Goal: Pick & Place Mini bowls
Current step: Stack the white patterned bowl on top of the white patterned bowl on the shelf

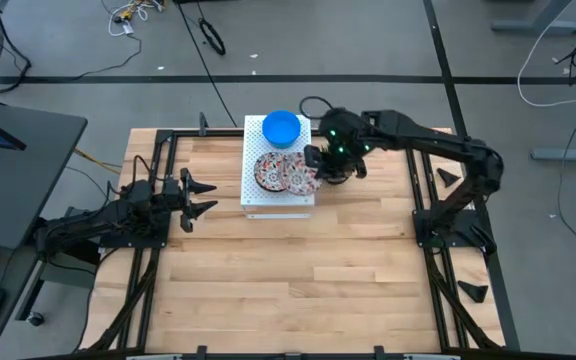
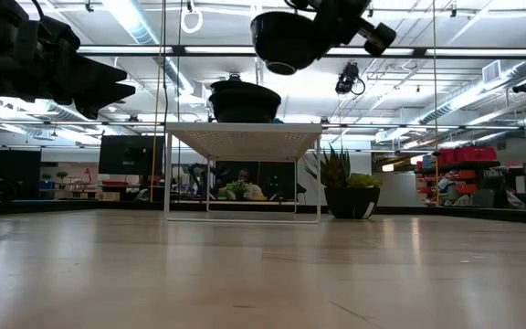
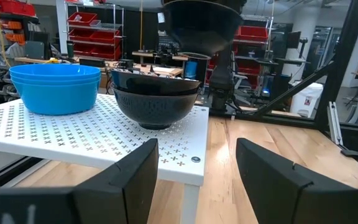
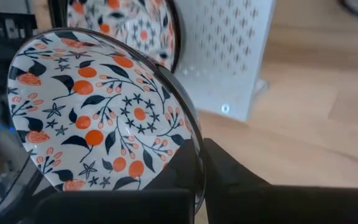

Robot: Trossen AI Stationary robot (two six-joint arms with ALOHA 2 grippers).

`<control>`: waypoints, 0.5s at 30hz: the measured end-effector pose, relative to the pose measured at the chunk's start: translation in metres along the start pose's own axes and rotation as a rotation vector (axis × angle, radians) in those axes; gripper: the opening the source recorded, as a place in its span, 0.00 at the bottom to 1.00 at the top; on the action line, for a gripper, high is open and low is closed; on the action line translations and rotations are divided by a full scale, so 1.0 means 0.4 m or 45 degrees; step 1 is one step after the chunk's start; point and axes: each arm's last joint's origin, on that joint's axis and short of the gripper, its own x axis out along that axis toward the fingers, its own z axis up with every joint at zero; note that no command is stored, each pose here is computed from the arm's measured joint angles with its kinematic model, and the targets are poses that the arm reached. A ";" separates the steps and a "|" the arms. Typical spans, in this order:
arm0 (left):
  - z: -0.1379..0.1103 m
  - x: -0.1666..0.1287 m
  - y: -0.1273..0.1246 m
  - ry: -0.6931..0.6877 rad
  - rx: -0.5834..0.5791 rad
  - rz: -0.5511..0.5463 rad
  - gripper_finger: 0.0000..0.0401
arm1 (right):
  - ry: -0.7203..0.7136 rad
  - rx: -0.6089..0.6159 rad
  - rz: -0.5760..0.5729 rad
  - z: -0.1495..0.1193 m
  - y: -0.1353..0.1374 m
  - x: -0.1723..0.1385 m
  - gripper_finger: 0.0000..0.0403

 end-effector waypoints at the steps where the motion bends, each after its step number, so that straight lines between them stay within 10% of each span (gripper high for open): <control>1: 0.000 0.000 0.000 0.000 0.000 0.000 0.55 | -0.001 -0.005 -0.014 0.009 0.009 -0.001 0.01; 15: 0.000 0.000 0.000 0.000 0.000 0.000 0.55 | 0.003 -0.091 -0.062 0.117 0.118 0.031 0.01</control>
